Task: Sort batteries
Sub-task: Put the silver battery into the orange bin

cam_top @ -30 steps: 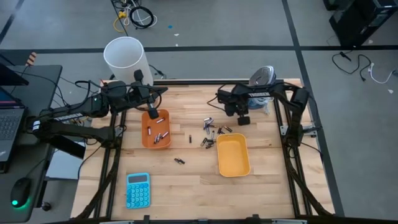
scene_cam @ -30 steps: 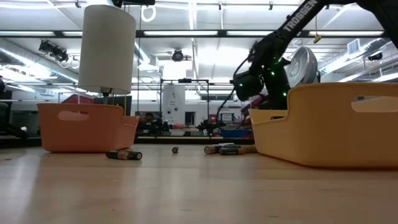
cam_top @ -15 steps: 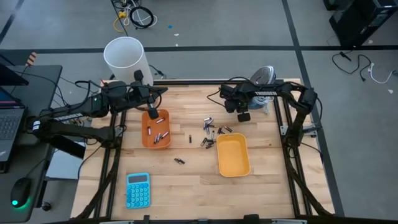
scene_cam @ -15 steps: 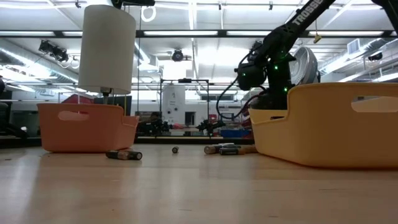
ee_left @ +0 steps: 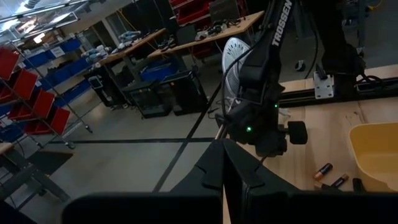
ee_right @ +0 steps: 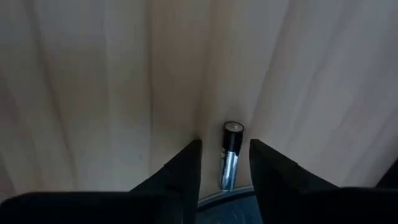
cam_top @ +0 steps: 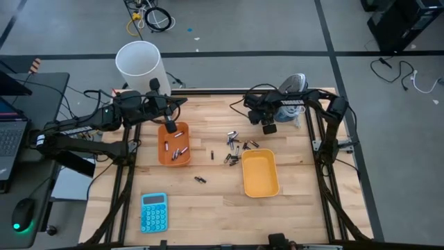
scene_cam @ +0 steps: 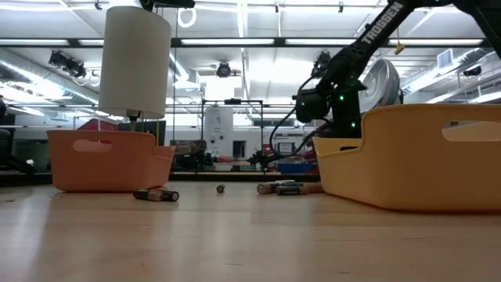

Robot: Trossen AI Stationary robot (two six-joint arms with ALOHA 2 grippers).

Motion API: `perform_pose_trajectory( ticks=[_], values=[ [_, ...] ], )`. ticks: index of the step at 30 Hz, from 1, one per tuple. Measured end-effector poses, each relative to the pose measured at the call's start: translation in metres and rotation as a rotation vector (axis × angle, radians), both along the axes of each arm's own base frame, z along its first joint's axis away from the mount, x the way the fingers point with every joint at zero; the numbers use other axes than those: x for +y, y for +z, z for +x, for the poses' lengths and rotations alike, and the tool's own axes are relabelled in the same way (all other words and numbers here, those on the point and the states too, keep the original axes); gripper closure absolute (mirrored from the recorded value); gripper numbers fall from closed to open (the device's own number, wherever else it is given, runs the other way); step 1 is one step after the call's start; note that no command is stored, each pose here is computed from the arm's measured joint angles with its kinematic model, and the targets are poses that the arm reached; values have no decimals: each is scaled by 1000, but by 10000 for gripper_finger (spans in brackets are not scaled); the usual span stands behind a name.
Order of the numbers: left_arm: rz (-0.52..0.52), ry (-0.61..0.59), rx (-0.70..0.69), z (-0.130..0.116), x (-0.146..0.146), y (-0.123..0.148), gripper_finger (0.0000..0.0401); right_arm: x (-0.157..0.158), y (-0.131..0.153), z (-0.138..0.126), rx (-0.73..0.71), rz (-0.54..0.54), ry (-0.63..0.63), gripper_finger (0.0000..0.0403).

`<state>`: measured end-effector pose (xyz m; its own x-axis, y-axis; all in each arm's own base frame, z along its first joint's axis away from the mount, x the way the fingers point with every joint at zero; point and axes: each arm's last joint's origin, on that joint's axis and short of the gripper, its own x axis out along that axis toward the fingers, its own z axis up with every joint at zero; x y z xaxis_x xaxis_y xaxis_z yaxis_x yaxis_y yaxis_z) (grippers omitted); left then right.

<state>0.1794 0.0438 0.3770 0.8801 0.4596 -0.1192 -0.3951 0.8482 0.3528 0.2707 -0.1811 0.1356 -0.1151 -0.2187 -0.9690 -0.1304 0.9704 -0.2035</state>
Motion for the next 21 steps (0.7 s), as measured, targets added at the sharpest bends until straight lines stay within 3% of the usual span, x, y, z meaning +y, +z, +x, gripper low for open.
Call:
perform_pose_trajectory(
  ticks=[6, 13, 21],
  values=[
    [0, 0, 0, 0, 0, 0, 401, -3, 0, -2, -12, 17, -10, 304],
    [-2, 0, -1, 0, 0, 0, 401, -6, -1, -3, -47, 43, -21, 389],
    [-20, 2, 10, 0, 0, -2, 401, -6, 2, -1, -78, 26, -58, 395]
  ],
)
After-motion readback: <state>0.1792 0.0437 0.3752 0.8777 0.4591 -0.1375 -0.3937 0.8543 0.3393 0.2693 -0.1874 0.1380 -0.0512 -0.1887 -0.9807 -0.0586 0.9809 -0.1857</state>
